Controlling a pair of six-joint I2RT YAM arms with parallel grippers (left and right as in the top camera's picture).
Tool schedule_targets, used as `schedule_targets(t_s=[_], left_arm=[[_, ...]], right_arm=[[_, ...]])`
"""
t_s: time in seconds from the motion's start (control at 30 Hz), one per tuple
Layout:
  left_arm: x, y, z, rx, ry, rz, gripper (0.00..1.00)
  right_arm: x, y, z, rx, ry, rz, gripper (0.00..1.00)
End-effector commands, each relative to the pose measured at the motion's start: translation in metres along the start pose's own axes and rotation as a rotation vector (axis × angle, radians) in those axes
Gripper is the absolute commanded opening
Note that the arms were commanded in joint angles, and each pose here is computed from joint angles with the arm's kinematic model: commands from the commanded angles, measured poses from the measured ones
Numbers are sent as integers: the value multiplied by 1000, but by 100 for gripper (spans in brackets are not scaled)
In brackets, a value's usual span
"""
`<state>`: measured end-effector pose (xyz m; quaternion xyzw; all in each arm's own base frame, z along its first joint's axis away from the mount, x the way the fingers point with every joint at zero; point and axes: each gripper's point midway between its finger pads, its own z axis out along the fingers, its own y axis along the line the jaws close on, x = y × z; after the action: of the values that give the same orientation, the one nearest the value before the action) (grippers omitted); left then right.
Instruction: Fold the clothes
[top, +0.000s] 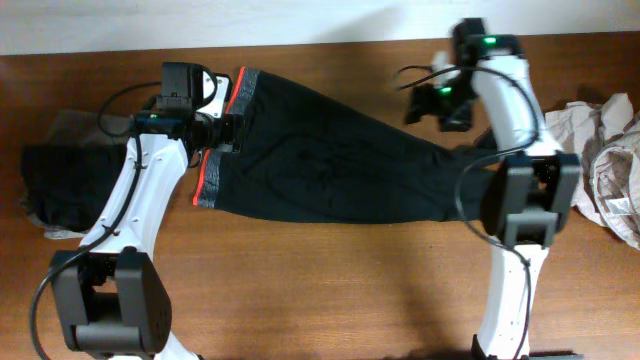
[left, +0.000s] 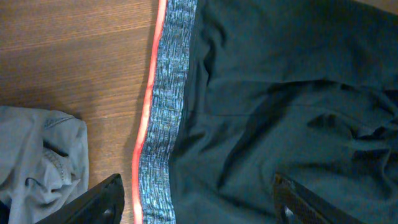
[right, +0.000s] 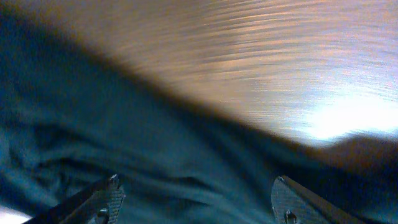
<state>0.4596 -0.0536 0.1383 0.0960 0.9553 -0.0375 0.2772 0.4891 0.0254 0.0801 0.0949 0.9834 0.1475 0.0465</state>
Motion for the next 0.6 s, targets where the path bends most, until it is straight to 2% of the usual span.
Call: schedule_targets(t_s=[0.0, 0.1, 0.2, 0.3, 0.37, 0.57], left_arm=[[0, -3, -1, 15, 0, 21, 76], [-1, -3, -1, 13, -7, 22, 75], [-2, -3, -1, 11, -11, 23, 76], [-1, -3, -1, 12, -6, 22, 75], [-1, -3, -1, 12, -6, 22, 76], [-1, -3, -1, 12, -5, 21, 76]], right_arm=[[-23, -63, -39, 27, -112, 306, 81], [-34, -111, -54, 57, -178, 436, 81], [-42, -146, -65, 56, -236, 491, 80], [-45, -163, -64, 60, -251, 516, 79], [-47, -167, -59, 62, -251, 532, 72], [-45, -198, -43, 185, -276, 760, 71]])
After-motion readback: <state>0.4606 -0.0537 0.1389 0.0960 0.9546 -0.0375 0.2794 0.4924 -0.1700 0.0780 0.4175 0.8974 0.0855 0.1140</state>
